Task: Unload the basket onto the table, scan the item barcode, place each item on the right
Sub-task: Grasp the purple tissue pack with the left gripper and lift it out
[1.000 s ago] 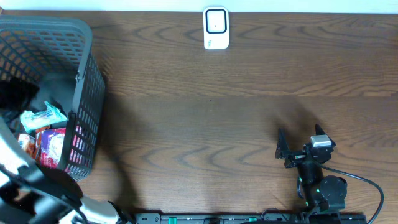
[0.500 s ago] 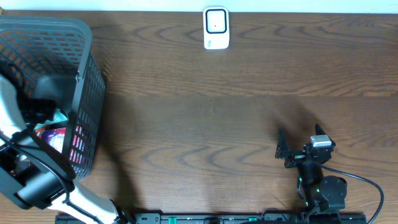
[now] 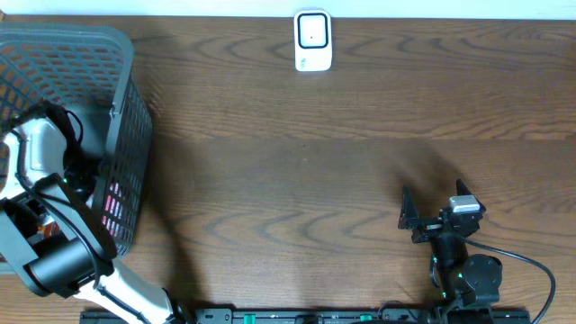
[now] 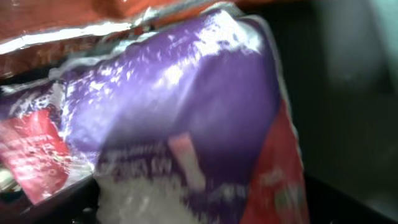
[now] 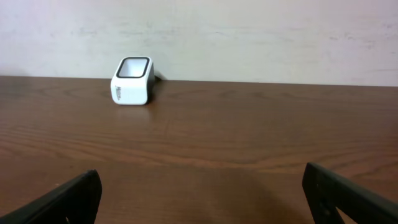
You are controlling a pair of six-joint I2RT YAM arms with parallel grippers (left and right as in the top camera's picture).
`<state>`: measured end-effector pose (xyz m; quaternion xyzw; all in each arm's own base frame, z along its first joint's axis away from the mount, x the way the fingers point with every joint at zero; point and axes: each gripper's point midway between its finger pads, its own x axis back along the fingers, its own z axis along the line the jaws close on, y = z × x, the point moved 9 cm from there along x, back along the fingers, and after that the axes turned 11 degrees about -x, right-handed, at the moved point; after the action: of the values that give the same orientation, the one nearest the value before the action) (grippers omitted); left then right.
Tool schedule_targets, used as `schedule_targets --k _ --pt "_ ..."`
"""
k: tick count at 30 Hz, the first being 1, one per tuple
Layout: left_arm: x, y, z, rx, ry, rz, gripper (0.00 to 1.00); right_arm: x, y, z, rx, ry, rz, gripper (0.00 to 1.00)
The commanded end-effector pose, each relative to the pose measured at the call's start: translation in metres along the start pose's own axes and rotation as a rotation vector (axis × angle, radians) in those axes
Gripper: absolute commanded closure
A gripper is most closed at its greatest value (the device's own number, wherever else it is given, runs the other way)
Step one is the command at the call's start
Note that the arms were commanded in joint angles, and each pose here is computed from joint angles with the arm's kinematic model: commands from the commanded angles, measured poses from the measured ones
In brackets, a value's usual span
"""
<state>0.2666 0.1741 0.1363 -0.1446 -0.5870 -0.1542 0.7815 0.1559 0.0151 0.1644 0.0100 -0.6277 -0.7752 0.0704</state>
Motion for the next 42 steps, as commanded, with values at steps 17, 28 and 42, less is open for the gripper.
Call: schedule_targets --k 17,28,42 --pt "0.13 0.003 0.02 0.016 -0.232 -0.18 0.93 0.0 0.0 -0.001 -0.011 -0.006 -0.003 0.01" --pt "0.323 -0.044 0.1 0.108 -0.784 -1.003 0.93 0.0 0.0 -0.001 -0.011 -0.006 -0.003 0.01" --pt "0.38 -0.16 0.04 -0.516 -1.15 -1.137 0.93 0.0 0.0 -0.001 -0.011 -0.006 -0.003 0.01"
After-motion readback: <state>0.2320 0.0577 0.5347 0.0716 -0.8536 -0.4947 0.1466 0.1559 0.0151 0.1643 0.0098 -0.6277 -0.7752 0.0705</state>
